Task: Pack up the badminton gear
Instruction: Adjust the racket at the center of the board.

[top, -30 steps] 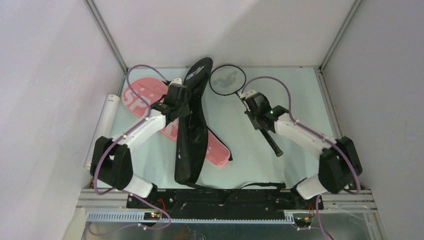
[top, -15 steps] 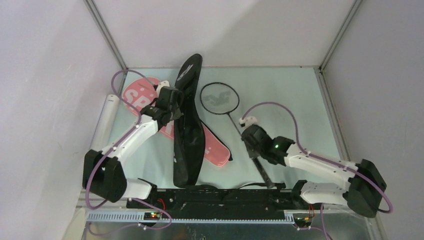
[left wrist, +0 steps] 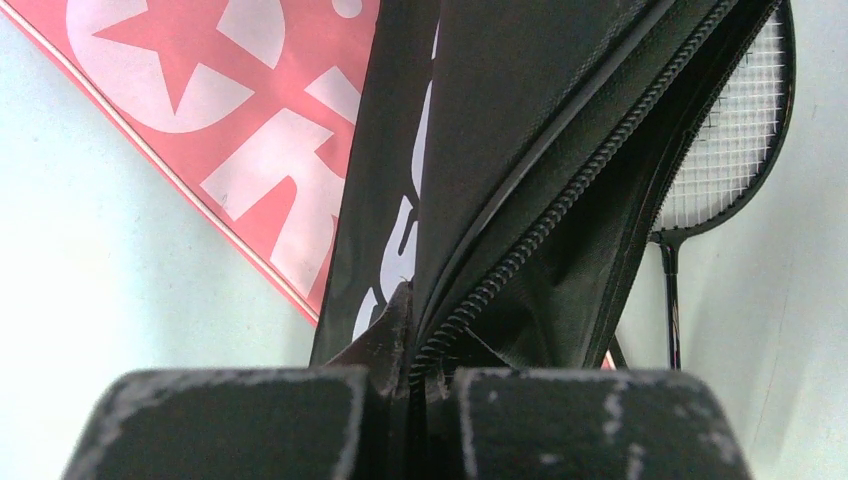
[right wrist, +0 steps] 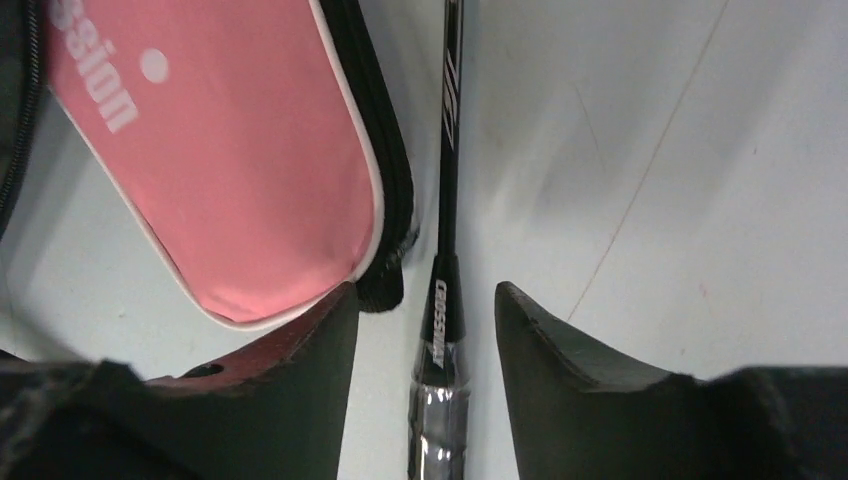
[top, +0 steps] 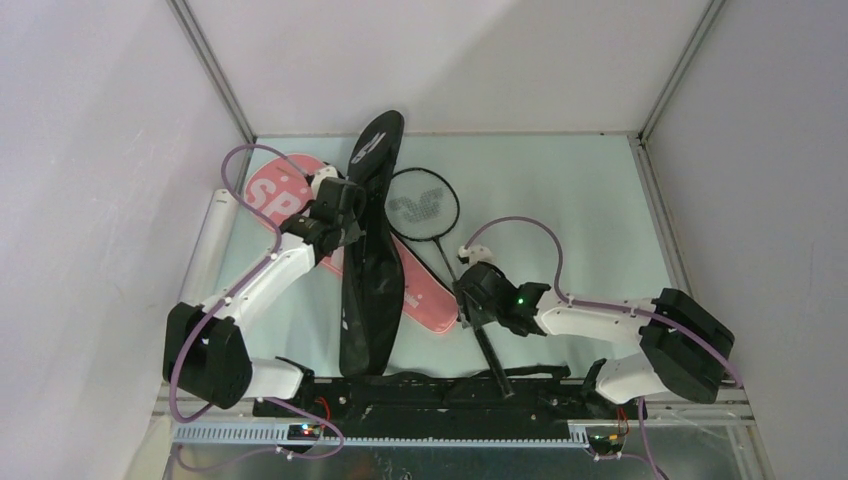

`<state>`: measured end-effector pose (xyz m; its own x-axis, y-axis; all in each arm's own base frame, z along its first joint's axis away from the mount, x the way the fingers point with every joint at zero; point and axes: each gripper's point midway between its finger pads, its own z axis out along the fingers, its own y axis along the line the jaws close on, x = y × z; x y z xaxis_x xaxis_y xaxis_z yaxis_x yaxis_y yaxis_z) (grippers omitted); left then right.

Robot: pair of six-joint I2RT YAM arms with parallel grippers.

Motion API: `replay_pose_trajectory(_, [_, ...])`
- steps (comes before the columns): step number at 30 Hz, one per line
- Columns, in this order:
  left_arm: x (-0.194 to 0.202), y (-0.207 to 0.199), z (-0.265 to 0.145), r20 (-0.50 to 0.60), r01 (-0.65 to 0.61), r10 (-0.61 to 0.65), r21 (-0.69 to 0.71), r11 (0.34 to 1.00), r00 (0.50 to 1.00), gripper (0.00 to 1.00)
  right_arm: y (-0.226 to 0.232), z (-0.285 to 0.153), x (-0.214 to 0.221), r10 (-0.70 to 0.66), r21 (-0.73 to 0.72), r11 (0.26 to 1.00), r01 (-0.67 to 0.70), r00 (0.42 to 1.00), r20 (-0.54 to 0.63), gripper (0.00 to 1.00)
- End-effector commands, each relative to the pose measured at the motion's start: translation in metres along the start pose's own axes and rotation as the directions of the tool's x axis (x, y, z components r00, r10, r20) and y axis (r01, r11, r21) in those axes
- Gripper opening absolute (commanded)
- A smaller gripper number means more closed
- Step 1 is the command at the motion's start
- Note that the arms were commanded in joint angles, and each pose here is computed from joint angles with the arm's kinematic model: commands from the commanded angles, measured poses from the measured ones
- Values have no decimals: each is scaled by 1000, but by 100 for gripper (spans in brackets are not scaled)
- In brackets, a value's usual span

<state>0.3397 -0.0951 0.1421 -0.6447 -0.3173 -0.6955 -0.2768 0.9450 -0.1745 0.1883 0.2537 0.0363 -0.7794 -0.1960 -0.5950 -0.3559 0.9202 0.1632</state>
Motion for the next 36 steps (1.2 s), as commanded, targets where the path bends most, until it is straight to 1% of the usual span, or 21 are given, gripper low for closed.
replay_pose_trajectory(1, [-14,0,-7,56,12,-13,15,1000,998,0,12,10,-50,-69,-53,996,77,988,135,57])
replay_pose_trajectory(5, [-18,-3,-7,63,12,-13,25,1000,998,0,-2,36,-77,-70,23,997,68,988,138,58])
replay_pose_trajectory(8, [-17,-5,-5,54,8,-9,32,999,998,0,2,65,-101,-78,61,996,70,987,141,58])
replay_pose_trajectory(9, [-15,-6,-4,51,6,-7,34,999,999,0,1,79,-96,-89,77,994,80,990,110,58])
replay_pose_trajectory(10, [-15,-6,-3,50,3,-4,34,999,999,0,8,84,-109,-80,67,995,72,989,124,57])
replay_pose_trajectory(12, [-15,-6,-2,47,-3,1,27,1000,999,0,5,102,-108,-55,100,994,47,995,88,54])
replay_pose_trajectory(13, [-15,-6,-1,44,-5,3,25,1000,999,0,3,112,-106,-45,115,993,37,997,67,50])
replay_pose_trajectory(15, [-14,-6,0,39,-10,9,25,1000,999,0,-6,123,-93,-1,140,990,-1,1000,9,46])
replay_pose_trajectory(17, [-14,-7,0,37,-12,11,27,1000,999,0,-14,128,-81,45,151,988,-38,998,-39,39])
replay_pose_trajectory(18, [-15,-8,1,37,-13,12,29,1000,999,0,-17,129,-76,59,160,986,-48,996,-60,29])
replay_pose_trajectory(19, [-16,-8,0,39,-12,11,31,999,999,0,-22,130,-71,61,174,984,-47,995,-77,24])
replay_pose_trajectory(20, [-17,-9,1,43,-10,8,34,999,999,0,-24,130,-70,58,185,982,-43,995,-79,14])
replay_pose_trajectory(21, [-18,-9,0,45,-8,6,34,999,999,0,-27,130,-69,56,194,980,-39,995,-83,9])
replay_pose_trajectory(22, [-19,-10,0,45,-8,7,33,999,999,0,-32,129,-71,48,214,976,-32,996,-73,2])
replay_pose_trajectory(23, [-20,-9,0,47,-9,8,30,999,999,0,-37,127,-77,46,236,971,-31,997,-54,0])
replay_pose_trajectory(26, [-21,-8,-1,50,-13,12,19,1000,999,0,-54,115,-97,28,299,954,-28,1000,4,0])
replay_pose_trajectory(29, [-22,-4,-1,52,-15,15,2,1000,999,0,-67,88,-127,-21,366,930,-14,996,91,0])
replay_pose_trajectory(32, [-23,-1,-2,56,-12,13,-4,1000,998,0,-68,56,-154,-48,356,934,-16,984,170,0])
replay_pose_trajectory(33, [-23,-1,-2,58,-11,11,-5,1000,998,0,-68,52,-151,-48,345,938,-13,985,168,0])
replay_pose_trajectory(34, [-22,0,-1,58,-9,9,-4,1000,998,0,-67,40,-159,-39,323,946,-28,979,200,0])
replay_pose_trajectory(36, [-23,-1,-1,59,-6,6,0,1000,998,0,-64,30,-151,-43,270,963,-12,980,195,0])
